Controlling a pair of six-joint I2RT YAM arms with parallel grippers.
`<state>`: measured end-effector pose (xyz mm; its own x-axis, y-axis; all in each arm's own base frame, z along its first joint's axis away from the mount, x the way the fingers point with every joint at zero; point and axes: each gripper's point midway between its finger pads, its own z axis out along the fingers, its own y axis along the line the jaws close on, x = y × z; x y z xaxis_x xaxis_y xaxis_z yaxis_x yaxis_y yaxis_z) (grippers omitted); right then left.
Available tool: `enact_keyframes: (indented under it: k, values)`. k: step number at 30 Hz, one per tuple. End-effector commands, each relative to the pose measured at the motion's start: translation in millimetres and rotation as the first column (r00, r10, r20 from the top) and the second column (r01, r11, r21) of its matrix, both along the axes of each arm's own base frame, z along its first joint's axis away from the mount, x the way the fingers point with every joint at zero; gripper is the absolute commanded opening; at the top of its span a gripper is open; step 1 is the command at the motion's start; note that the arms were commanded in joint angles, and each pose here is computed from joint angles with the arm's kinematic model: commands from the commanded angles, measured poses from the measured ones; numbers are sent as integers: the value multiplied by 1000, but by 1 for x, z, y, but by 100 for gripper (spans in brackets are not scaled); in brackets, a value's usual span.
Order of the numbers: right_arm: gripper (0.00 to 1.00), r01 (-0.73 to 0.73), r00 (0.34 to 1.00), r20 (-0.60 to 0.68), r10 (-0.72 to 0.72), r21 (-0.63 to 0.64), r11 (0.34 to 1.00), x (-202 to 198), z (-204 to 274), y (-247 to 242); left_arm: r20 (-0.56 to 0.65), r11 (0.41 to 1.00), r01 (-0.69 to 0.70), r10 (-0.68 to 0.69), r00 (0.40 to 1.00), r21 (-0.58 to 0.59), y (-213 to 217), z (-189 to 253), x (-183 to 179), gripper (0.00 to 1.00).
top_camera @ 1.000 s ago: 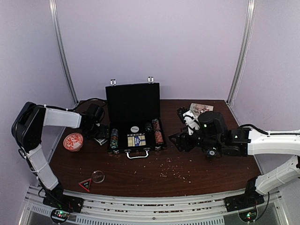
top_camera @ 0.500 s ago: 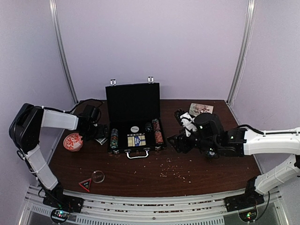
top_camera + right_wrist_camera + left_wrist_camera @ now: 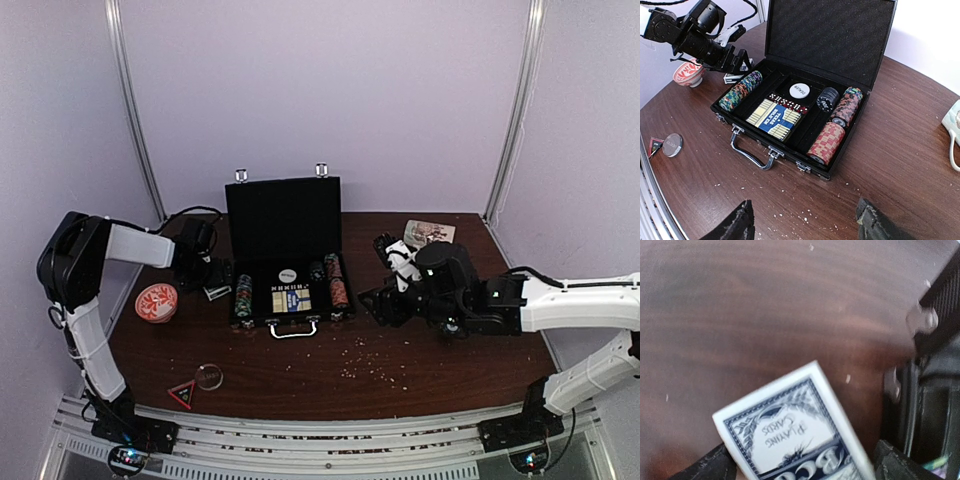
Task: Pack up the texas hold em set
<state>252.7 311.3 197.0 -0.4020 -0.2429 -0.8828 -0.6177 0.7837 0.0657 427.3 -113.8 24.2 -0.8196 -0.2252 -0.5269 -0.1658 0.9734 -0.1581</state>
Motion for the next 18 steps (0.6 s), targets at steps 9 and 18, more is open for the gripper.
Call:
enact_keyframes:
  k: [9,18]
  values:
    - [70,49,998,43,-51,32,998,4,12,-13,-105,993,102,-95,990,60,-5,-22,8,94]
    - [70,59,996,56,-62,55,997,3,19,-18,-142,968,244,-233,962,64,-14,-24,1,70]
